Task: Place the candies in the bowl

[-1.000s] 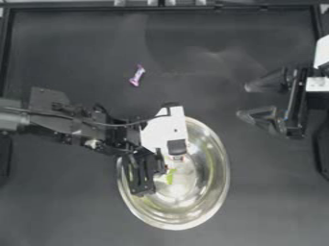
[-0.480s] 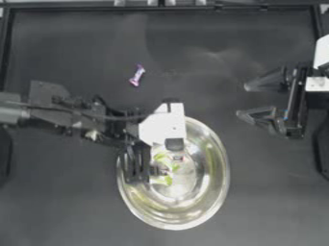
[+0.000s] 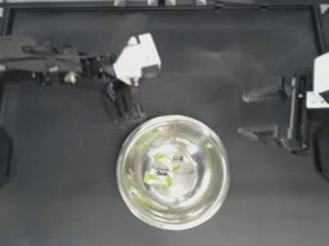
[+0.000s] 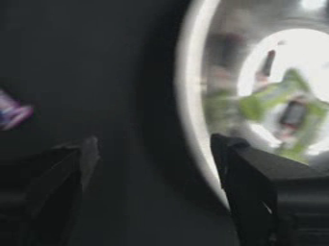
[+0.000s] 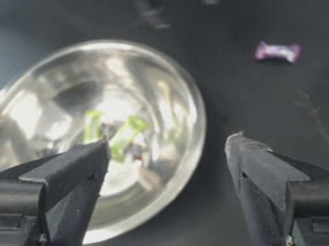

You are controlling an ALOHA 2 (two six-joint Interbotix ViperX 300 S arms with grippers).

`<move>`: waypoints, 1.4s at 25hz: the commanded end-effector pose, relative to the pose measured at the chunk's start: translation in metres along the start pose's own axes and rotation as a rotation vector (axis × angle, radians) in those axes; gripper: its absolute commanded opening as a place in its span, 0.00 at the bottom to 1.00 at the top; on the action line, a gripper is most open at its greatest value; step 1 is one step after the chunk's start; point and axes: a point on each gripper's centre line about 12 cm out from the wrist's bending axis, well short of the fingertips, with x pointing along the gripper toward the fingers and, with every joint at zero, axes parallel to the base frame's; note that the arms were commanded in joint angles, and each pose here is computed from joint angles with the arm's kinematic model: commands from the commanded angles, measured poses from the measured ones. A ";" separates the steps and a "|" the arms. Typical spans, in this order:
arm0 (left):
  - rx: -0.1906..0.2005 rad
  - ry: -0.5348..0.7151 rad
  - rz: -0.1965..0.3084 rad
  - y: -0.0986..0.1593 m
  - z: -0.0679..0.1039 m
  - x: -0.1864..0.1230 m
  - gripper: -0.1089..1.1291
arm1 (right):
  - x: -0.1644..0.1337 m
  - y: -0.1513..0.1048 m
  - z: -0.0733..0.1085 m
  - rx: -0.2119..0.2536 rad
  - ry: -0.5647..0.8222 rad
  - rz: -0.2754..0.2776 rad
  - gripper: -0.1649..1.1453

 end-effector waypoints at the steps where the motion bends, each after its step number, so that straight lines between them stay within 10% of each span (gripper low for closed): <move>1: -0.026 -0.042 0.037 0.022 0.006 -0.017 0.89 | -0.007 0.004 0.012 -0.007 -0.039 0.016 0.89; 8: -0.066 0.026 0.079 0.047 0.001 0.002 0.90 | -0.012 0.010 0.014 -0.016 -0.022 0.025 0.89; 21: -0.288 0.049 0.133 0.087 0.010 0.026 0.89 | -0.012 0.011 0.014 -0.011 -0.009 0.020 0.89; 35: -0.370 0.082 0.171 0.098 0.019 0.058 0.87 | -0.011 0.011 0.012 -0.008 -0.007 0.021 0.89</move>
